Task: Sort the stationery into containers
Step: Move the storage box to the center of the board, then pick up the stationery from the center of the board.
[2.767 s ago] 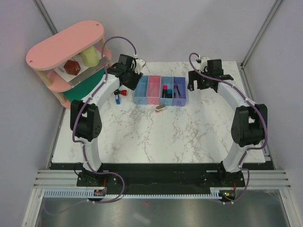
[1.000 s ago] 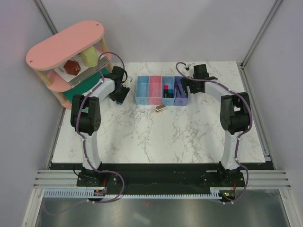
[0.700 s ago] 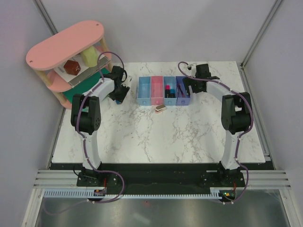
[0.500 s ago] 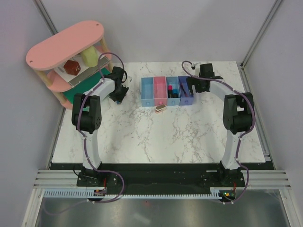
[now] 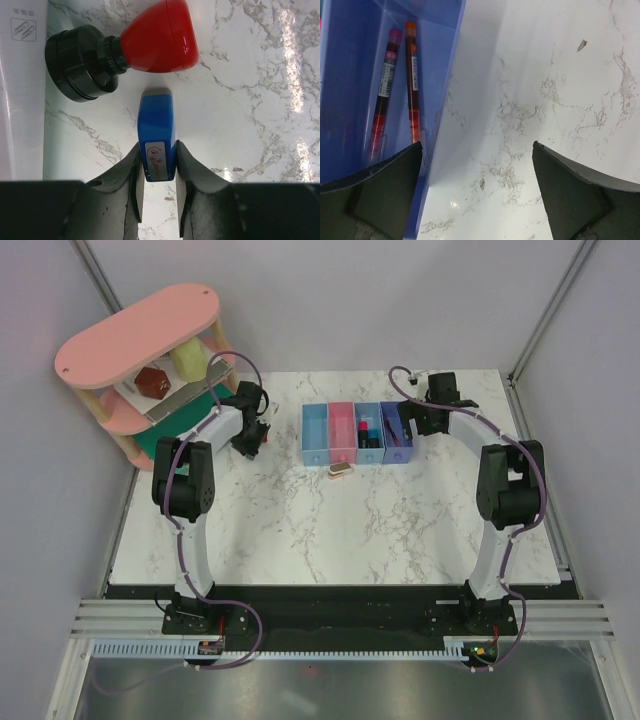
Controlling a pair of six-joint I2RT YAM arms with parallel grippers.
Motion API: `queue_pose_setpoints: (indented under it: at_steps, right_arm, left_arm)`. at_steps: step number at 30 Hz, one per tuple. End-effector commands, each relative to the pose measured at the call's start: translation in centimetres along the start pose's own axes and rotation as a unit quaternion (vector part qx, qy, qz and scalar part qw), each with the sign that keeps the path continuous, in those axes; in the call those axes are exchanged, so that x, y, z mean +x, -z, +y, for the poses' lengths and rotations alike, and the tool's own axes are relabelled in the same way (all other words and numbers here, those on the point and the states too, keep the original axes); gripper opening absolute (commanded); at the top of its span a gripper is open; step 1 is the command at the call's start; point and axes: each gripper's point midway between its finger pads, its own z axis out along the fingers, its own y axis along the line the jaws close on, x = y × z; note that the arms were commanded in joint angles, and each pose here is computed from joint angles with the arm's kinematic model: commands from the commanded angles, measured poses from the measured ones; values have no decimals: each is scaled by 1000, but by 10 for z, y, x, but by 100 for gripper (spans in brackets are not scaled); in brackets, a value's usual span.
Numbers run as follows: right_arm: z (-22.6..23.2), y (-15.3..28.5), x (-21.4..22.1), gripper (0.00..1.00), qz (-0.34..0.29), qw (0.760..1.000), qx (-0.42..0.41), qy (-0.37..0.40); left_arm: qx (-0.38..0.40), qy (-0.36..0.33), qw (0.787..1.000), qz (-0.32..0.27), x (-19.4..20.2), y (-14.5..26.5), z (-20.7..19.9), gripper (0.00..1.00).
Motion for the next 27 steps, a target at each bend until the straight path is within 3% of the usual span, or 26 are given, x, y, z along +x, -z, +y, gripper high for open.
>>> queue_pose_setpoints:
  at_steps: [1,8,15,18,27]
  right_arm:
    - [5,21,-15,98,-23,1000,-18,9]
    - [13,40,-20,98,-28,998,-44,26]
    - [13,50,-19,98,-29,999,-40,20]
    - [9,53,-17,98,-29,999,-31,12]
    - [-25,51,-5,98,-16,999,0,-30]
  left_arm:
    - [10,20,999,-27,-10,11,-1,2]
    - [92,28,993,-62,-6,62,-32,2]
    - [147,-12,979,-144,-48,136,-65,2]
    - [149,-60,974,-158,-71,147,-92,2]
    - [154,-183,957,-166,-139,117,-175,2]
